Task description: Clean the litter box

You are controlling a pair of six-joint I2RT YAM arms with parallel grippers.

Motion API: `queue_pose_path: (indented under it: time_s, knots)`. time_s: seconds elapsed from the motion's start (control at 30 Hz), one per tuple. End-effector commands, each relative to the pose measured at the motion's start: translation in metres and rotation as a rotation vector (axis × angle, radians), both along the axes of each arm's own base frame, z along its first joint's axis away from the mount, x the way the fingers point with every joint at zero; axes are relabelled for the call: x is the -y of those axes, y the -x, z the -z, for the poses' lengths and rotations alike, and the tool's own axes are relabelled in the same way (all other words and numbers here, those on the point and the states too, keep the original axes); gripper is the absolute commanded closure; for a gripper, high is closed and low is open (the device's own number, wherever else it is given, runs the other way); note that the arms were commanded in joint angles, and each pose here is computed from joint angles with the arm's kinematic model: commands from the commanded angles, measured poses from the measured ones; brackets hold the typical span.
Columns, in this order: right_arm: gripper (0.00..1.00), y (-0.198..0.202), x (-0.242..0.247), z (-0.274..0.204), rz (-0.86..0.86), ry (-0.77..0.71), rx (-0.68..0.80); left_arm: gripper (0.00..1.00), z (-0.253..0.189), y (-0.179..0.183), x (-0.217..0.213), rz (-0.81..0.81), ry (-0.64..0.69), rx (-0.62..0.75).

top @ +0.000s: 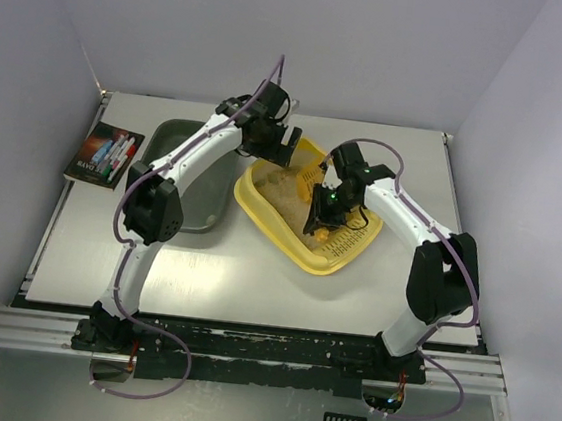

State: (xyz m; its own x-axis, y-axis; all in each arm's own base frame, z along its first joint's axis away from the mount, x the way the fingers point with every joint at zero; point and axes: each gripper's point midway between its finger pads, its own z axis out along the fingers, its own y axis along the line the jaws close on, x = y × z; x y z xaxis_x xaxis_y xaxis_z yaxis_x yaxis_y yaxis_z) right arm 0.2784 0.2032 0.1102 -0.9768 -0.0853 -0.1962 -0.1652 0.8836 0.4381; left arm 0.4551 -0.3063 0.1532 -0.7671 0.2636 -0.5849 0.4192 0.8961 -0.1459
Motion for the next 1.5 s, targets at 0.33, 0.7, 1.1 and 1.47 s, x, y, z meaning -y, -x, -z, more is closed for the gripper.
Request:
queue_pose_path:
  time_s: [0.33,0.7,1.1,1.47]
  knots:
    - [1.00,-0.002,-0.009,0.013,-0.010,-0.061,-0.015,0.01,-0.008,-0.036,-0.021,-0.076,-0.249,0.250]
    - [1.00,-0.024,-0.011,0.023,-0.013,0.016,-0.099,0.01,-0.008,-0.032,-0.013,-0.038,-0.202,0.252]
    - [1.00,-0.046,-0.011,0.033,-0.017,0.089,-0.135,0.01,-0.001,-0.020,-0.004,-0.036,-0.087,0.209]
    - [1.00,-0.031,-0.025,0.068,-0.069,0.019,-0.261,0.01,-0.001,-0.020,-0.034,-0.099,-0.045,0.188]
